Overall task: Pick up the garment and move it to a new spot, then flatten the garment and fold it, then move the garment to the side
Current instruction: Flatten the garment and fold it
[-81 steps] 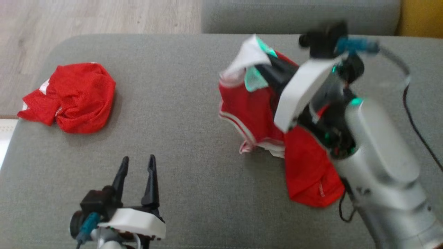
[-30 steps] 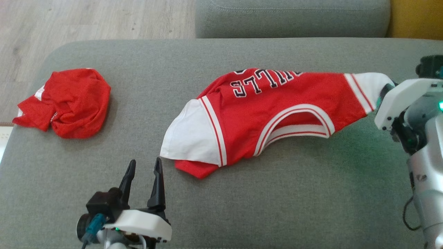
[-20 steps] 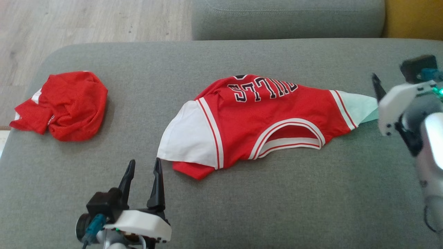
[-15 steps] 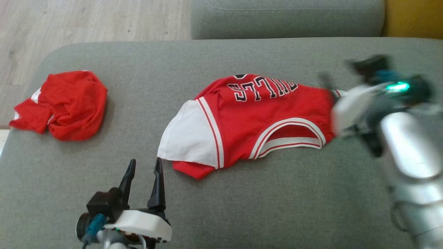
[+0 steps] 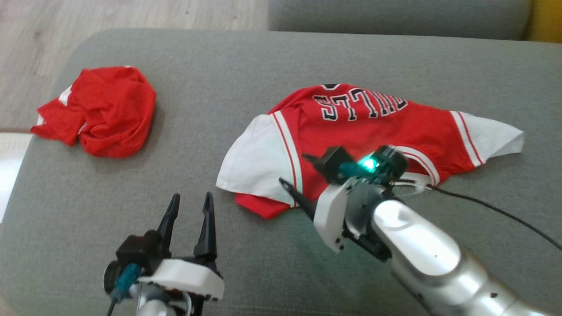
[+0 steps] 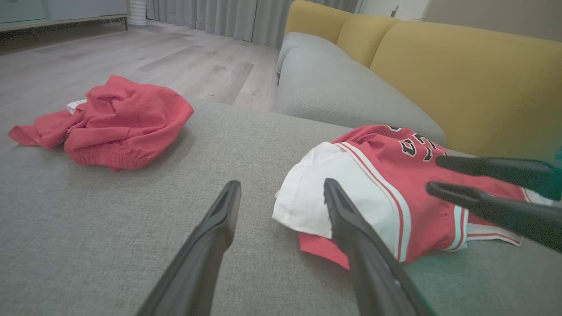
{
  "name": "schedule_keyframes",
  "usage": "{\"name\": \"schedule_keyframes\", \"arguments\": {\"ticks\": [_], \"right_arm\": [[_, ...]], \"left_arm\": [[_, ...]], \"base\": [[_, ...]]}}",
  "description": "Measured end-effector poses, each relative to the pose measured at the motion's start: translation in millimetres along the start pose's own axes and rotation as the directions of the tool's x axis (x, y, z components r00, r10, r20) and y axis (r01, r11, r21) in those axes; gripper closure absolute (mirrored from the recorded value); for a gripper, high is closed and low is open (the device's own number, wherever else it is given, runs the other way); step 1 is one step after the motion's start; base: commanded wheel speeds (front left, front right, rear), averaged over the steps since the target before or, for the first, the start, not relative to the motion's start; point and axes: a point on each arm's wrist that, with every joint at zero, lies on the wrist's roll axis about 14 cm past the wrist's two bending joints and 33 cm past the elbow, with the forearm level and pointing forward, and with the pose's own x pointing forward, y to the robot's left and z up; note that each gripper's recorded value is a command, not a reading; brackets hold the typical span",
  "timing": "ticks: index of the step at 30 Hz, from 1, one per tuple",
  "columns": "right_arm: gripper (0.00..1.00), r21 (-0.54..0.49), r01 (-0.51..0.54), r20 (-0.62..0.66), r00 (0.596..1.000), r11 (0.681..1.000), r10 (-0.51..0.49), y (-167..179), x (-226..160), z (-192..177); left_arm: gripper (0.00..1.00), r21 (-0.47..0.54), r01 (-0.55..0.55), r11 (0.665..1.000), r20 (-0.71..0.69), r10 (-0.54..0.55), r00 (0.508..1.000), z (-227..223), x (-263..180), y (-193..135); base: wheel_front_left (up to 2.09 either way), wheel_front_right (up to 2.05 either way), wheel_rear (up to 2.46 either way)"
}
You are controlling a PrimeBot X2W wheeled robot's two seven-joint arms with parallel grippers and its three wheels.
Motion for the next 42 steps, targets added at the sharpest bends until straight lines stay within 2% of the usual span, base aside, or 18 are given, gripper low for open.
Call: {"name": "schedule_keyframes", "arguments": {"ticks": [3,10,11,13,14,21,26,33,35,38,42], "right_arm": [[0.00,-0.017,-0.037,-0.058,0.998,0.999,0.036,9.5,11.4,-15.9],[0.00,-0.080,-0.054,-0.169,0.985,0.995,0.040,-0.2,33.1,-41.2],[0.05,-0.082,-0.057,-0.183,0.982,0.995,0.041,-0.6,34.7,-45.4],[0.87,-0.086,-0.066,-0.215,0.975,0.994,0.046,0.5,36.3,-54.5],[1.00,-0.089,-0.070,-0.224,0.973,0.994,0.049,1.2,36.5,-57.5],[1.00,-0.061,-0.051,-0.181,0.983,0.997,0.039,-5.7,28.5,-49.5],[1.00,-0.057,-0.011,-0.120,0.993,0.998,0.004,-26.1,11.0,-32.4],[1.00,0.020,0.147,-0.076,0.986,0.989,-0.145,-94.0,-50.1,-9.7],[1.00,0.070,0.191,-0.077,0.980,0.979,-0.186,-108.5,-69.2,-11.5],[1.00,0.161,0.252,-0.125,0.964,0.954,-0.233,-120.4,-96.4,-34.3],[1.00,0.288,0.351,-0.238,0.928,0.891,-0.288,-130.3,-130.9,-80.7]], "left_arm": [[0.00,-0.002,-0.002,1.000,0.011,0.002,1.000,3.8,5.3,0.3],[0.00,-0.018,-0.037,0.999,0.008,0.037,0.999,4.5,11.4,7.0],[0.00,-0.016,-0.044,0.999,0.004,0.044,0.999,3.4,11.1,8.7],[0.00,-0.015,-0.056,0.998,-0.001,0.056,0.998,2.0,10.8,11.6],[0.00,-0.018,-0.058,0.998,-0.003,0.058,0.998,1.4,10.9,12.0],[0.00,-0.021,-0.046,0.999,0.000,0.046,0.999,2.1,14.9,7.3],[0.00,-0.017,-0.041,0.999,0.015,0.042,0.999,6.2,17.4,6.8],[0.00,-0.022,0.008,1.000,0.019,-0.007,1.000,6.8,19.7,-8.4],[0.00,-0.023,0.018,1.000,0.019,-0.017,1.000,6.6,20.7,-11.4],[0.00,-0.024,0.031,0.999,0.024,-0.031,0.999,8.1,22.5,-15.7],[0.00,-0.026,0.046,0.999,0.024,-0.045,0.999,8.1,24.5,-20.2]], "base": [[0.00,0.00,0.00],[0.00,0.00,0.00],[0.00,0.00,0.00],[0.00,0.00,0.00],[0.00,0.00,0.00],[0.00,0.00,0.00],[0.00,0.00,0.00],[0.00,0.00,0.00],[0.00,0.00,0.00],[0.00,0.00,0.00],[0.00,0.00,0.00]]}}
